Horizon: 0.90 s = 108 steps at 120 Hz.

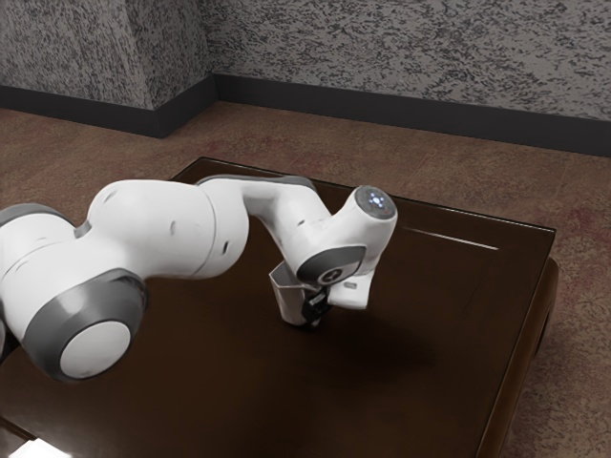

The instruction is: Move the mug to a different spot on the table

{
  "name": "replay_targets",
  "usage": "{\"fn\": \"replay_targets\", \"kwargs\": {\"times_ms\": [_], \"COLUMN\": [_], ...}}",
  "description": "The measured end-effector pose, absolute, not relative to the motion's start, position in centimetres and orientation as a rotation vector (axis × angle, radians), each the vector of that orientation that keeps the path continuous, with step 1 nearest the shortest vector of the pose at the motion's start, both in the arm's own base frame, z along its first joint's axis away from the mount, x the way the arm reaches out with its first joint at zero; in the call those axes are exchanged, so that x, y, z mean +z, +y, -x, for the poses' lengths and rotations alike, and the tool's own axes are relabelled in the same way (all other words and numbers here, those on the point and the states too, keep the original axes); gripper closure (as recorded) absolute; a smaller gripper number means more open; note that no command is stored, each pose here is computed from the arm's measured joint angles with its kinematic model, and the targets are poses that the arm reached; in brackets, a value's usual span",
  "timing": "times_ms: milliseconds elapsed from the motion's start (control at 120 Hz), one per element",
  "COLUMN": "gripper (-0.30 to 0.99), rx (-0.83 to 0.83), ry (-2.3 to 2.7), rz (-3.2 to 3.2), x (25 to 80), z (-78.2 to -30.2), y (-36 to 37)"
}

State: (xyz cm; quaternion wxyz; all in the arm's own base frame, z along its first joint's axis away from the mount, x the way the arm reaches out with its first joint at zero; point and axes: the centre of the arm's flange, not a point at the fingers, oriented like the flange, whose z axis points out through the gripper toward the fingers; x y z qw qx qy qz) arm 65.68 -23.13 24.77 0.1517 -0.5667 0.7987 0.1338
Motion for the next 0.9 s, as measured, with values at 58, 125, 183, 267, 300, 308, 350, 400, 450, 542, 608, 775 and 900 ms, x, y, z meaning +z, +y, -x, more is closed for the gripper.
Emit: {"fn": "replay_targets", "kwargs": {"times_ms": [58,125,183,267,300,308,350,400,450,542,608,775,900], "gripper": [0.25,0.27,0.29,0.30,0.31,0.31,0.31,0.32,0.33,0.37,0.43,0.53,0.59], "rx": [0.381,0.380,0.380,0.385,0.389,0.391,0.402,0.415,0.421,0.415,0.397,0.398,0.405], "ry": [2.285,2.280,2.278,2.279,2.279,2.280,2.282,2.279,2.274,2.267,2.265,2.246,2.241], "rz": [1.630,1.631,1.632,1.631,1.632,1.632,1.636,1.643,1.650,1.656,1.655,1.669,1.675], "x": [25.0,25.2,25.2,25.2,25.1,25.1,24.8,24.5,24.4,24.8,25.7,26.7,26.8], "z": [-66.0,-66.2,-66.3,-66.2,-66.0,-65.9,-65.6,-65.4,-65.4,-65.4,-65.3,-65.4,-65.4], "y": [-22.5,-22.1,-22.0,-22.0,-22.0,-22.0,-21.9,-21.5,-21.3,-21.3,-21.7,-21.3,-21.2]}}
